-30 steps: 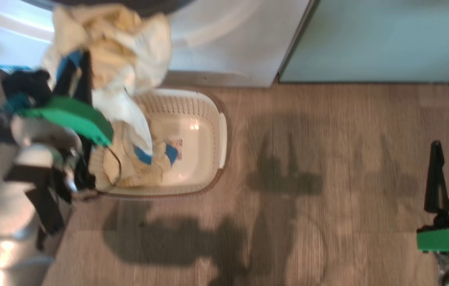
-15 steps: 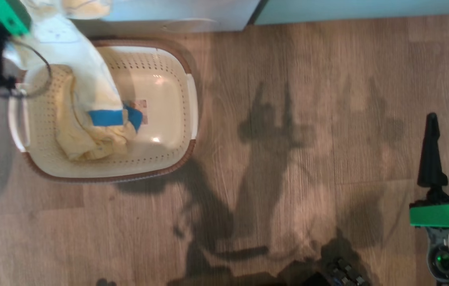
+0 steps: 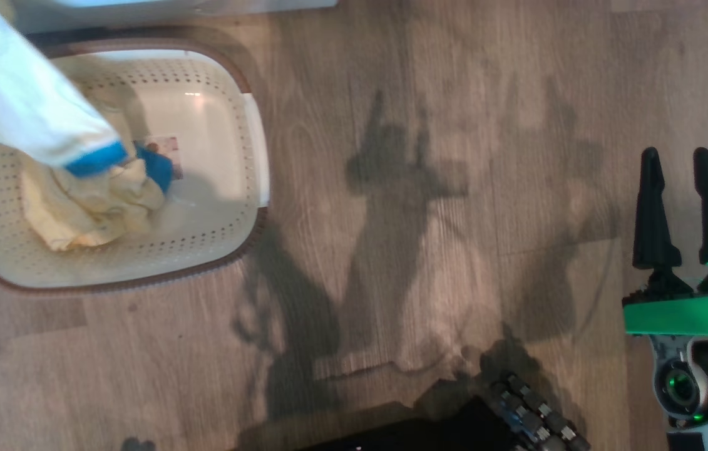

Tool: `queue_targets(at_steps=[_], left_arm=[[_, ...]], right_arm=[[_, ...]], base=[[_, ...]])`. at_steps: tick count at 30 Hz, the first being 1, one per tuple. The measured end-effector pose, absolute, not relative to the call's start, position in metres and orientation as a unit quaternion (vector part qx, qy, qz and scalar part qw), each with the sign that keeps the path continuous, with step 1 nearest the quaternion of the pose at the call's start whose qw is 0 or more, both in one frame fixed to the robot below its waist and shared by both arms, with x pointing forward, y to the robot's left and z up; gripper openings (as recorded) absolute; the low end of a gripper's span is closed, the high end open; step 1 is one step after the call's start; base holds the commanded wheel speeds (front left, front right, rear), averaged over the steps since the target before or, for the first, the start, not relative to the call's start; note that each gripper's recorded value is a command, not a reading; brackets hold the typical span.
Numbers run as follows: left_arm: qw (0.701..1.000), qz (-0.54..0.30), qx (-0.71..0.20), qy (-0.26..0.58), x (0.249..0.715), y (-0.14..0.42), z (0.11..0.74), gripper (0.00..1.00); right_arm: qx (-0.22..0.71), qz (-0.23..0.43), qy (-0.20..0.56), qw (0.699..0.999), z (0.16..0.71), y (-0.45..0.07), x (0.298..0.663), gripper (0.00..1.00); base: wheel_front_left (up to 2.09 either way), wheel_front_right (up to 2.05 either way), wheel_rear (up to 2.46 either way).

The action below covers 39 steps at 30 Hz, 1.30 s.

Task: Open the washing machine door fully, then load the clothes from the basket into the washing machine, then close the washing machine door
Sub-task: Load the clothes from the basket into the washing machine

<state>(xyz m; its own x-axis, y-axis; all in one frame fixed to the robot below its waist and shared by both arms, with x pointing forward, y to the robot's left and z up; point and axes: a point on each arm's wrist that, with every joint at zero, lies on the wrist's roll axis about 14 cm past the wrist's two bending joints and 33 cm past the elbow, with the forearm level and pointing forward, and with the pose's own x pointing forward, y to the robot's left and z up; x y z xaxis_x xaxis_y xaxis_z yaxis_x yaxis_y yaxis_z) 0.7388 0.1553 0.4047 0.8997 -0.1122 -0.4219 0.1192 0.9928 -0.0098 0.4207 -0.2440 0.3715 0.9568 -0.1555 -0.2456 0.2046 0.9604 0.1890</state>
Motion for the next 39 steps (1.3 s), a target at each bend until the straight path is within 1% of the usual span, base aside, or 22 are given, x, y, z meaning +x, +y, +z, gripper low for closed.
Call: queue_targets(at_steps=[6, 13, 20, 21, 22, 27, 33, 34, 35, 36, 39], left_arm=[[0.987, -0.055, 0.012, 0.153, 0.773, 0.153, 0.431, 0.0], [0.999, -0.05, -0.007, -0.003, 0.81, 0.15, 0.484, 0.0], [0.99, -0.027, -0.026, -0.135, 0.819, 0.161, 0.507, 0.0], [0.99, -0.025, -0.026, -0.14, 0.819, 0.163, 0.504, 0.0], [0.991, -0.024, -0.03, -0.126, 0.82, 0.165, 0.494, 0.0], [0.999, -0.023, -0.04, -0.024, 0.815, 0.168, 0.426, 0.0], [0.996, -0.042, -0.068, 0.041, 0.813, 0.151, 0.395, 0.0], [0.995, -0.042, -0.072, 0.052, 0.812, 0.15, 0.391, 0.21], [0.994, -0.038, -0.078, 0.067, 0.812, 0.15, 0.387, 0.75], [0.994, -0.038, -0.077, 0.074, 0.812, 0.149, 0.386, 1.0], [0.993, -0.037, -0.081, 0.079, 0.81, 0.149, 0.386, 1.0]], right_arm=[[0.108, -0.106, 0.124, 0.981, 0.366, -0.252, 0.416, 1.0], [0.104, -0.113, 0.129, 0.98, 0.361, -0.258, 0.42, 1.0], [0.106, -0.119, 0.138, 0.977, 0.352, -0.261, 0.419, 1.0], [0.106, -0.118, 0.138, 0.978, 0.352, -0.261, 0.42, 1.0], [0.106, -0.117, 0.136, 0.978, 0.352, -0.26, 0.422, 1.0], [0.109, -0.112, 0.14, 0.978, 0.349, -0.257, 0.423, 1.0], [0.109, -0.112, 0.14, 0.978, 0.349, -0.257, 0.424, 1.0], [0.109, -0.112, 0.139, 0.978, 0.349, -0.257, 0.424, 1.0], [0.109, -0.112, 0.139, 0.978, 0.349, -0.257, 0.425, 1.0], [0.11, -0.112, 0.139, 0.978, 0.349, -0.257, 0.425, 1.0], [0.111, -0.111, 0.136, 0.978, 0.35, -0.257, 0.426, 1.0]], base=[[0.0, 0.0, 0.0], [0.0, 0.0, 0.0], [0.0, 0.0, 0.0], [0.0, 0.0, 0.0], [0.0, 0.0, 0.0], [0.0, 0.0, 0.0], [0.0, 0.0, 0.0], [0.0, 0.0, 0.0], [0.0, 0.0, 0.0], [0.0, 0.0, 0.0], [0.0, 0.0, 0.0]])
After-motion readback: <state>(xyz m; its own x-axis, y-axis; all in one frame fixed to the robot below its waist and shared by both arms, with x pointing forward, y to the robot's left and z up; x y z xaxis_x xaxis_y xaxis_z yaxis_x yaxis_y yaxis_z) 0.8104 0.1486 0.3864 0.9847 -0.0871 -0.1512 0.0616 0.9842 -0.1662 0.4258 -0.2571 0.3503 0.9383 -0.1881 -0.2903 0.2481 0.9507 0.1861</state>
